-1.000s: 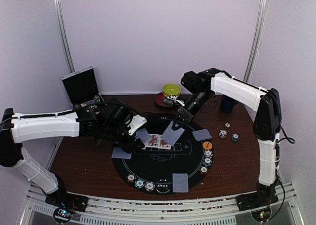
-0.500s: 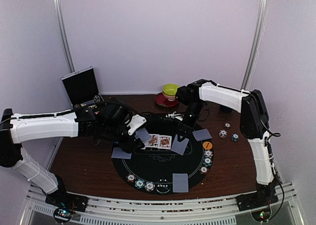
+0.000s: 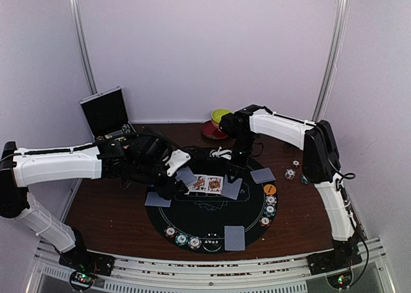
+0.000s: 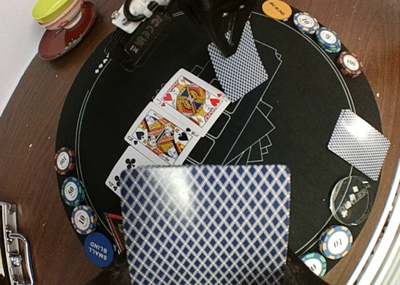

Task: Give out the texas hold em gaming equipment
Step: Place the poker card in the community card area.

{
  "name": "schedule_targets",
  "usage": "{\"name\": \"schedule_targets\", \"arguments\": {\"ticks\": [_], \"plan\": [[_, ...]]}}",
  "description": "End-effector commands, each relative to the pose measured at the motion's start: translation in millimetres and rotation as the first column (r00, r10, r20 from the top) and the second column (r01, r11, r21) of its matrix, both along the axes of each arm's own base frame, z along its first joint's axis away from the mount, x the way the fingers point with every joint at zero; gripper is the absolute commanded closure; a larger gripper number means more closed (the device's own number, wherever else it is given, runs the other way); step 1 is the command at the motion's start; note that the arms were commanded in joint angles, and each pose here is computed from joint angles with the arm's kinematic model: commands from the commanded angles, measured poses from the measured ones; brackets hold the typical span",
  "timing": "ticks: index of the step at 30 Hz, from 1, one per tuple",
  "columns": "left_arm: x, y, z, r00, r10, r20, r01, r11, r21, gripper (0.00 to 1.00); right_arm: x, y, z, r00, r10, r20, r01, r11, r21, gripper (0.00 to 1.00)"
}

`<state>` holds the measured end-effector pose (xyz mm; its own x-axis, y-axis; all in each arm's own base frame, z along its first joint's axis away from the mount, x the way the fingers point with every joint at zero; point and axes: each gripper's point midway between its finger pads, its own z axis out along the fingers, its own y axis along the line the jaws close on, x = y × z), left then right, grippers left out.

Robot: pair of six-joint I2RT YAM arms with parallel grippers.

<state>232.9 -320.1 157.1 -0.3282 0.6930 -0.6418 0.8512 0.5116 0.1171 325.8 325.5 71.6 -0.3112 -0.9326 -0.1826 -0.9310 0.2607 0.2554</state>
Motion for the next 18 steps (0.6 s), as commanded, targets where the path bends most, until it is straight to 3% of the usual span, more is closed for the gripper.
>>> {"name": "schedule_targets", "arguments": {"ticks": [1, 12, 18], "plan": [[-1, -4, 12, 1.0, -0.003, 0.021, 0.004, 0.999, -0.045, 0.37, 9, -6, -16, 0.999, 0.03, 0.036, -0.028, 0.997, -0.071, 1.0], [0, -5, 11, 1.0, -0.003, 0.022, 0.003, 0.999, -0.043, 0.37, 28, -13, -34, 0.993, 0.072, 0.097, -0.057, 0.987, -0.152, 0.89], [0, -4, 11, 1.0, -0.001, 0.021, 0.002, 0.999, -0.041, 0.37, 41, -12, -40, 0.987, 0.073, 0.146, -0.048, 0.984, -0.169, 0.88]]}}
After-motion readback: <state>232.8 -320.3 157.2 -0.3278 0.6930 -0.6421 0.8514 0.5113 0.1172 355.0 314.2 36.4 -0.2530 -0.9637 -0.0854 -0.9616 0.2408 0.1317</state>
